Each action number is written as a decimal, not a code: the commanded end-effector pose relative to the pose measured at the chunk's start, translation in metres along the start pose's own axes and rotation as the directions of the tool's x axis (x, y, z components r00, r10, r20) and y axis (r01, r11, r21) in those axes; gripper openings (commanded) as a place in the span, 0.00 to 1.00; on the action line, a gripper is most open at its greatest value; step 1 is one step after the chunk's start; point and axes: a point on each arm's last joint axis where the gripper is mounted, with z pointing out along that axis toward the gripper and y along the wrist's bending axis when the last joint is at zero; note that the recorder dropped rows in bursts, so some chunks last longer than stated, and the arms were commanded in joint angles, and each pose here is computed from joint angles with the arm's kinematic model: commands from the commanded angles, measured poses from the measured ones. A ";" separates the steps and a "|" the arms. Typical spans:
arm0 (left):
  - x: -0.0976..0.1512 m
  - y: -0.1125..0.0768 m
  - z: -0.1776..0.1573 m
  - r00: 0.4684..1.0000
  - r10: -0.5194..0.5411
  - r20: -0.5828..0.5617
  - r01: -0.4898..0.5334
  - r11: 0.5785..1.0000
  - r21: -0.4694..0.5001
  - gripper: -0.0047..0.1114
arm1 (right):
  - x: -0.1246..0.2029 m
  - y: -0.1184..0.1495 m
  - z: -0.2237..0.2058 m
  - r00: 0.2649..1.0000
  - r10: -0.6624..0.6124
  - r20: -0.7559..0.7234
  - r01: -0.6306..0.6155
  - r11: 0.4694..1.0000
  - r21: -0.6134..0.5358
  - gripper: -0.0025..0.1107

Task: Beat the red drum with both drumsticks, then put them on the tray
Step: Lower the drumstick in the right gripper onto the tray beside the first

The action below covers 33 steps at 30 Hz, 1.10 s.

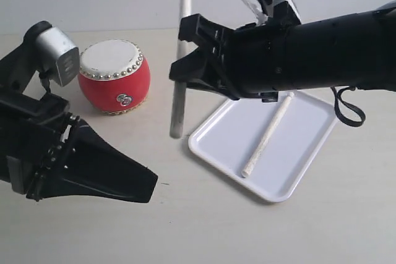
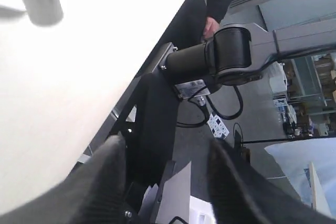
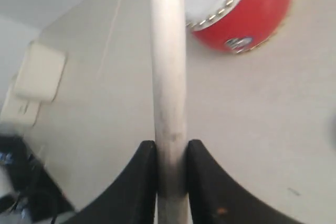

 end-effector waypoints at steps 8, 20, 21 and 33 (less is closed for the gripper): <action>0.006 -0.021 -0.019 0.990 0.065 0.124 -0.045 0.986 -0.160 0.04 | -0.025 -0.032 -0.005 0.926 0.163 0.340 -0.259 0.931 0.259 0.02; 0.032 -0.017 -0.068 0.970 0.154 0.188 0.018 0.724 -0.689 0.04 | 0.000 -0.096 0.040 0.856 0.379 0.351 -0.505 0.757 0.414 0.02; 0.034 -0.018 -0.069 0.971 0.153 0.184 0.017 0.722 -0.692 0.04 | 0.002 -0.101 0.040 0.855 0.372 0.361 -0.507 0.743 0.436 0.02; 0.035 -0.017 -0.068 0.976 0.129 0.177 0.028 0.726 -0.687 0.04 | 0.018 -0.129 0.048 0.864 0.367 0.345 -0.502 0.679 0.535 0.02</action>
